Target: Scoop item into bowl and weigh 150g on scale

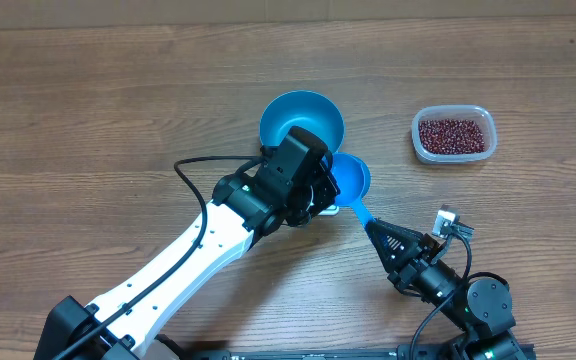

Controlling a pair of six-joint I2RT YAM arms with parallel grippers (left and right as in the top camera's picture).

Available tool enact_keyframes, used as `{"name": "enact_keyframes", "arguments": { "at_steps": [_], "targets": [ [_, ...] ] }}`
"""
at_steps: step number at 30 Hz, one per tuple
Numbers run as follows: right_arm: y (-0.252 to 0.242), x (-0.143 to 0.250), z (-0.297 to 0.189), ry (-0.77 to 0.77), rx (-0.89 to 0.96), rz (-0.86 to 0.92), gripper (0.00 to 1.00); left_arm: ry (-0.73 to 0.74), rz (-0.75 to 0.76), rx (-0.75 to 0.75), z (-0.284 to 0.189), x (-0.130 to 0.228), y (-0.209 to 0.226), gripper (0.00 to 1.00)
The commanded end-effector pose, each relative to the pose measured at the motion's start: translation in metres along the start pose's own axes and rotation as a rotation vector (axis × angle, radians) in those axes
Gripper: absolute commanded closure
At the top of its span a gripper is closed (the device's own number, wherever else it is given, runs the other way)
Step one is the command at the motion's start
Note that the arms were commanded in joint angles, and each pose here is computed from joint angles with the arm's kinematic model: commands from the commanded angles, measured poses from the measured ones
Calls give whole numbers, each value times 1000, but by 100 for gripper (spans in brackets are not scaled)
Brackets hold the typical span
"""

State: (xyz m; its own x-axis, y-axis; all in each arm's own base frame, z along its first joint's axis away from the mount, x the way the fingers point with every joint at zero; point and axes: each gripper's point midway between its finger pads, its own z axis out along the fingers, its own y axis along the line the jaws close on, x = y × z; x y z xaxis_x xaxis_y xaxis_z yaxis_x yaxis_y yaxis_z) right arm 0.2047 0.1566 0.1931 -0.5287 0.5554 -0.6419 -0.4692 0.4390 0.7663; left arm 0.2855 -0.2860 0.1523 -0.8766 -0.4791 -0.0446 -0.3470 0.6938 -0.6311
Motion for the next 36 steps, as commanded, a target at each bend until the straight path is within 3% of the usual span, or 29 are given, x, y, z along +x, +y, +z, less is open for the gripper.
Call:
{"name": "enact_keyframes", "arguments": {
  "at_steps": [1, 17, 19, 22, 23, 25, 30, 36],
  "targets": [
    [19, -8, -1, -7, -51, -19, 90, -21, 10, 8, 3, 2, -5, 95],
    [14, -12, -1, -26, -27, 36, 96, -42, 22, -8, 4, 3, -4, 95],
    [16, -13, -1, -33, -31, 48, 96, -41, 27, -8, 4, 3, -4, 86],
    [15, -14, -1, -36, -28, 51, 96, -47, 32, -7, 3, -1, -3, 64],
    [14, -13, -1, -34, -25, 52, 96, -52, 42, -5, 3, -3, -3, 52],
    [13, -13, -1, -36, -19, 48, 96, -66, 61, 3, 0, -12, -4, 42],
    [6, -16, -1, -57, 14, 21, 96, -66, 122, 60, -16, -35, -14, 36],
    [-17, -22, -3, -104, 135, -27, 96, -126, 358, 152, -49, -62, -47, 29]
  ]
}}
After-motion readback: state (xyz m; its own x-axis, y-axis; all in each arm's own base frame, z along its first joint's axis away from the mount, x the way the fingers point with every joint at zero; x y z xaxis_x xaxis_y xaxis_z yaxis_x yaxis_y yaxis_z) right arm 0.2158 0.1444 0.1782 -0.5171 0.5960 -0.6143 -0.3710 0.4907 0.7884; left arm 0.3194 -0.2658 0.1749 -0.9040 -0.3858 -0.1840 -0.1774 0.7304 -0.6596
